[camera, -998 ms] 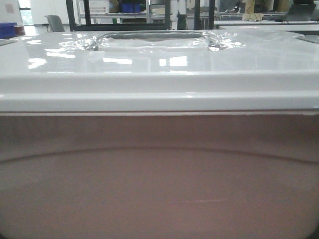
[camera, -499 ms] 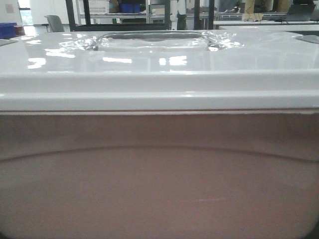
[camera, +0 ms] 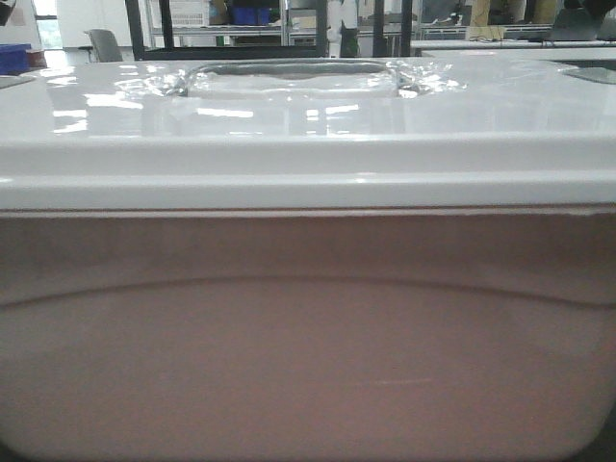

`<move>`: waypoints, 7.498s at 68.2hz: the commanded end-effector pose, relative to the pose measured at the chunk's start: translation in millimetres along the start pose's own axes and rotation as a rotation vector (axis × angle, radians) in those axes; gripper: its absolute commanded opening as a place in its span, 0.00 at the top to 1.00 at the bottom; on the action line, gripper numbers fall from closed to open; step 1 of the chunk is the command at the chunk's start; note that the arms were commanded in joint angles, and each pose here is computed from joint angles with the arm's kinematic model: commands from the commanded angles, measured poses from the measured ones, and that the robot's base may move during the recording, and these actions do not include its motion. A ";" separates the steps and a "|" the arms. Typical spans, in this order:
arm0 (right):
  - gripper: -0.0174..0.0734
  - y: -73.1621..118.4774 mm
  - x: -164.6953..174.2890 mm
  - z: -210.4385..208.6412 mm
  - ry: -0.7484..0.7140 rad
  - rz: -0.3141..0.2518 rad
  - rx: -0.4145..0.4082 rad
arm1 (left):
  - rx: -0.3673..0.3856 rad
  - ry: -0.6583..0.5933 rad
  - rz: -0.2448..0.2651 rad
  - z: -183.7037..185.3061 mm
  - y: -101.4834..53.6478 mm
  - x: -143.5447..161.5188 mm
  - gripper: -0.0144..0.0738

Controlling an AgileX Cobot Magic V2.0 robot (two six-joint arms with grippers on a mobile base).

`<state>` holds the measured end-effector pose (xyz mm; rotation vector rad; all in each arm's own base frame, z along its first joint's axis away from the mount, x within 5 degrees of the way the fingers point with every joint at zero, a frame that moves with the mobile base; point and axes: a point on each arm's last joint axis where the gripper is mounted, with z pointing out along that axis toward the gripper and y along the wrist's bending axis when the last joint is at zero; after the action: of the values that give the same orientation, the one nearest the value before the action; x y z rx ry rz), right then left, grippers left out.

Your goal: Grab white bin and place on right shelf

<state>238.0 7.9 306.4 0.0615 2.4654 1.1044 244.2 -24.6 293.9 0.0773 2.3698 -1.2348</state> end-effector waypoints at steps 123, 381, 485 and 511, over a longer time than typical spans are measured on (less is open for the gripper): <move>0.12 36.1 41.1 10.5 0.100 -0.083 -0.210 | 0.120 0.137 0.119 17.1 -36.5 37.2 0.42; 0.43 26.8 42.3 16.8 0.055 -0.040 -0.180 | 0.121 0.091 0.099 18.6 -35.6 32.2 0.54; 0.43 85.4 78.7 -28.8 -0.091 -0.334 -0.336 | 0.167 -0.067 0.323 -25.1 -96.0 54.2 0.54; 0.43 106.6 104.5 -49.3 -0.179 -0.457 -0.341 | 0.156 -0.191 0.474 -51.4 -126.8 80.8 0.54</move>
<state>132.9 53.9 351.3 -0.3238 2.0869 0.9987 140.0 -60.7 355.1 0.4569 2.0961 -0.9541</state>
